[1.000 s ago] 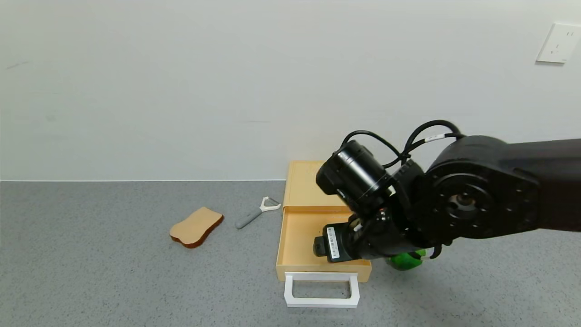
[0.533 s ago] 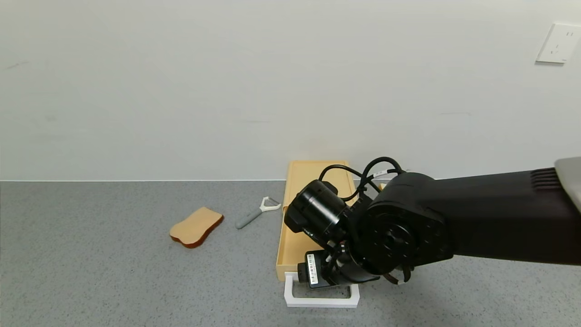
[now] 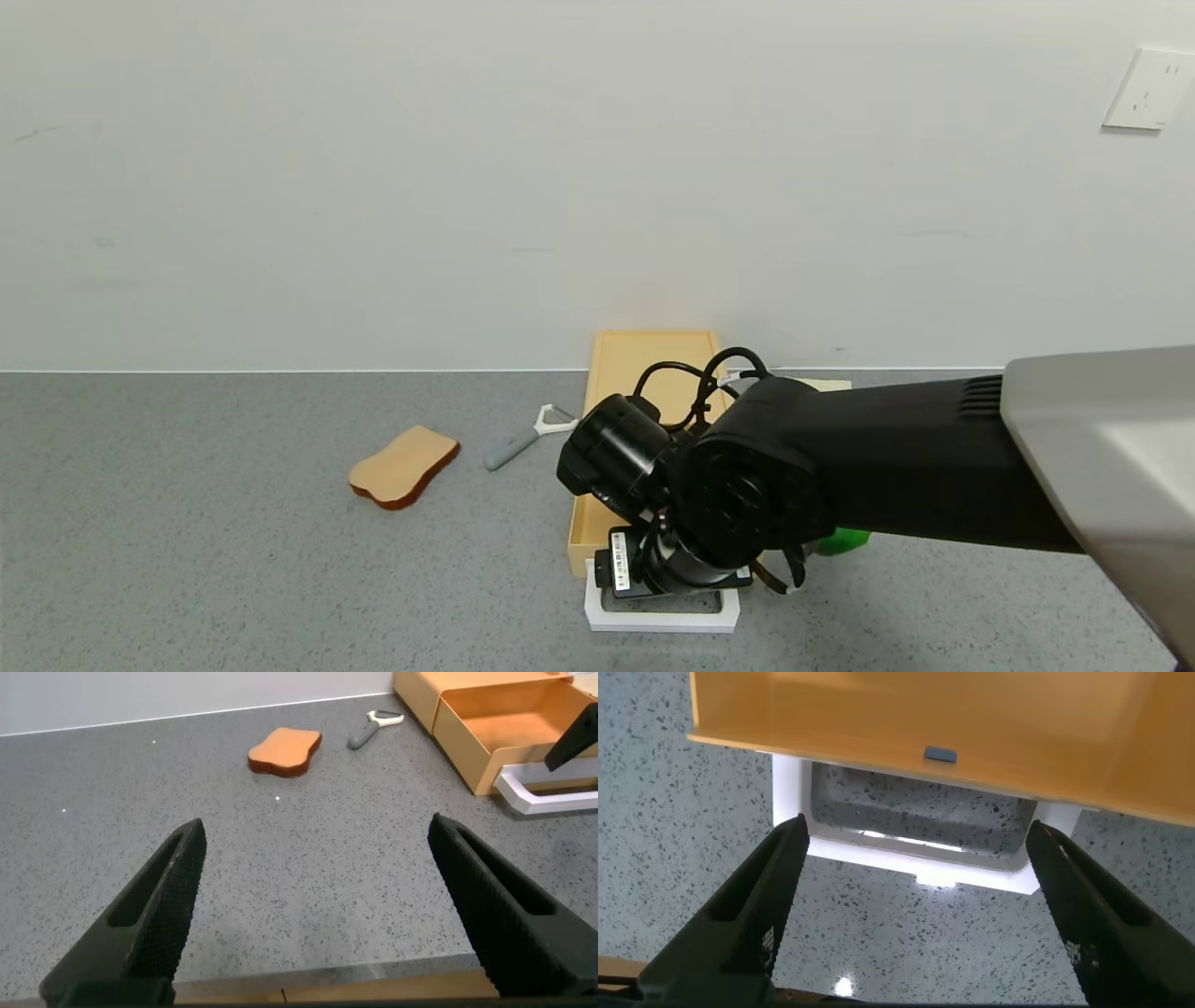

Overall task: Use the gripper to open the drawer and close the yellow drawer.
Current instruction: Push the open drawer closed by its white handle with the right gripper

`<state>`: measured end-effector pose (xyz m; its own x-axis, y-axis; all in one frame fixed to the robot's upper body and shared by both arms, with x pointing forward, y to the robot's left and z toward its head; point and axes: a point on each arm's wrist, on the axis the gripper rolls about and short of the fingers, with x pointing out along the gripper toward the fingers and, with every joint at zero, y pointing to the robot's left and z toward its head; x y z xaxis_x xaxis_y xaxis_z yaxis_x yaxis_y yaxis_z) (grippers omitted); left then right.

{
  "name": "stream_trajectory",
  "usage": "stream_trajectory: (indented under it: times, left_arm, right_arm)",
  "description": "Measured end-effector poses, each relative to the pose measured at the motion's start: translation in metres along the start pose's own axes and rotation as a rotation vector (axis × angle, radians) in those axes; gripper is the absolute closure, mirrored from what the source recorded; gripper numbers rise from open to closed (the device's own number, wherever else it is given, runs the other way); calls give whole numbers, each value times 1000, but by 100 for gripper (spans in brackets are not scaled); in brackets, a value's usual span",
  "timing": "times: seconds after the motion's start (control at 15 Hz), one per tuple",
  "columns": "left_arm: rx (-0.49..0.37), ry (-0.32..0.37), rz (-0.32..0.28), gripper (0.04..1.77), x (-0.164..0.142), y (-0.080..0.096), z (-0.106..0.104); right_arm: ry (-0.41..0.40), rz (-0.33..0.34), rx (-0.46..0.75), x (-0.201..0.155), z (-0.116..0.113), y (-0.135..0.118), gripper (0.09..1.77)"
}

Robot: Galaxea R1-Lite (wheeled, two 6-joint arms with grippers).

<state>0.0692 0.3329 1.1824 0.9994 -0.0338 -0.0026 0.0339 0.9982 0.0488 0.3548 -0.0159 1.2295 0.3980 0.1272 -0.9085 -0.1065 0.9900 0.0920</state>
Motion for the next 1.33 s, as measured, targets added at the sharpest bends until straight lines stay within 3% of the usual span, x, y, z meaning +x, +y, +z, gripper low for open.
stream_trajectory:
  times: [0.67, 1.33]
  left_arm:
    - [0, 0, 0, 9, 0, 0, 0]
    - [0, 0, 0, 9, 0, 0, 0]
  right_arm:
    - [5, -28, 25, 20, 11, 2, 15]
    - [-55, -32, 57, 25, 32, -2, 15]
